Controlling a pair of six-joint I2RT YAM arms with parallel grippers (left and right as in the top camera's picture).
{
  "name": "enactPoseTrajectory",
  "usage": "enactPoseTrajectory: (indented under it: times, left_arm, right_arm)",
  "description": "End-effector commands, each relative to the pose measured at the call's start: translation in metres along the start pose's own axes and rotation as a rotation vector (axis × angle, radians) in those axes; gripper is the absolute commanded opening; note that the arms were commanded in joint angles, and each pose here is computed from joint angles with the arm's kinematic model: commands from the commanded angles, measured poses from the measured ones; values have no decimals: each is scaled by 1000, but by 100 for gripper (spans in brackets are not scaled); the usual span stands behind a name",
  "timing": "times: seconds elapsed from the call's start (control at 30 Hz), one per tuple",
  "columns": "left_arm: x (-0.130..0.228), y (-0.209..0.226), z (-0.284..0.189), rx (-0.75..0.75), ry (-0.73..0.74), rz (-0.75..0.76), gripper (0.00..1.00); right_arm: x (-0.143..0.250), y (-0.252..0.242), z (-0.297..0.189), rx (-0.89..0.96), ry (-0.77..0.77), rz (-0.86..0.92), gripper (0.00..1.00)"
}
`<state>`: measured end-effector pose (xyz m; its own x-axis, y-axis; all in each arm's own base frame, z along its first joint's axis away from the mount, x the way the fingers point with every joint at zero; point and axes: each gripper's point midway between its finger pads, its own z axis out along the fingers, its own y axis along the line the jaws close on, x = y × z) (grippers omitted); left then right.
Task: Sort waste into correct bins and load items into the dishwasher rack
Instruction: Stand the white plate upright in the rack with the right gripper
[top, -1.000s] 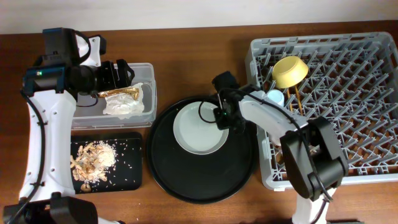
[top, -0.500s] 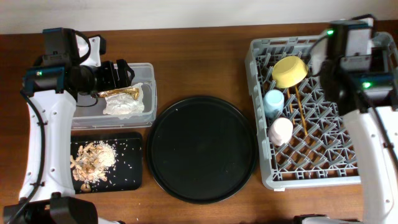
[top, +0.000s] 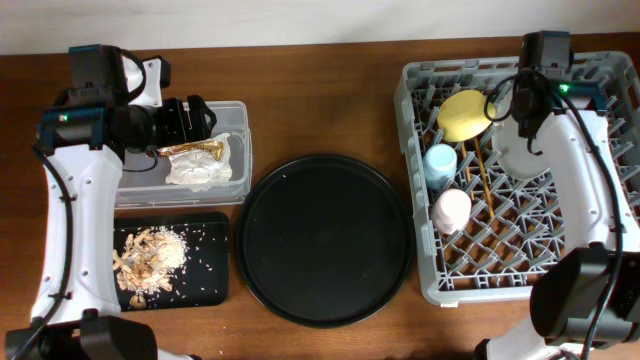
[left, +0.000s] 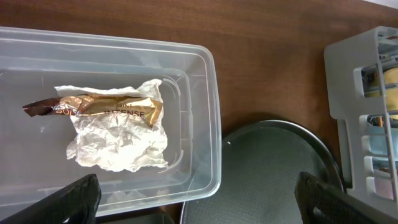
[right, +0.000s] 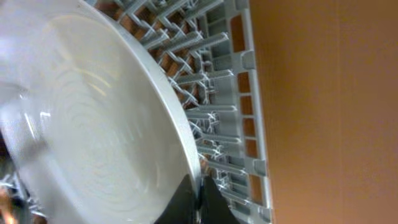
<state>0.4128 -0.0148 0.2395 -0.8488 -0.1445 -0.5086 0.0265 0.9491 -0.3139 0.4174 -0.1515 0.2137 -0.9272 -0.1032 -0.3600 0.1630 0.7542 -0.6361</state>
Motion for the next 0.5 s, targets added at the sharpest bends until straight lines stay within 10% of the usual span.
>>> enactPoseTrajectory:
  times: [0.0, 0.2, 0.27, 0.4, 0.47]
  left_arm:
    - [0, 0, 0, 0, -1, 9, 99]
    - [0, 0, 0, 0, -2, 9, 99]
    - [0, 0, 0, 0, -2, 9, 99]
    - [0, 0, 0, 0, -1, 9, 99]
    - [0, 0, 0, 0, -2, 9, 99]
  right_arm:
    - [-12, 15, 0, -99, -53, 42, 24]
    - [-43, 11, -7, -112, -176, 112, 99]
    - [-64, -2, -30, -121, -271, 159, 99]
    - [-81, 121, -154, -1028, -470, 105, 99]
    - [-76, 141, -178, -1171, -458, 82, 99]
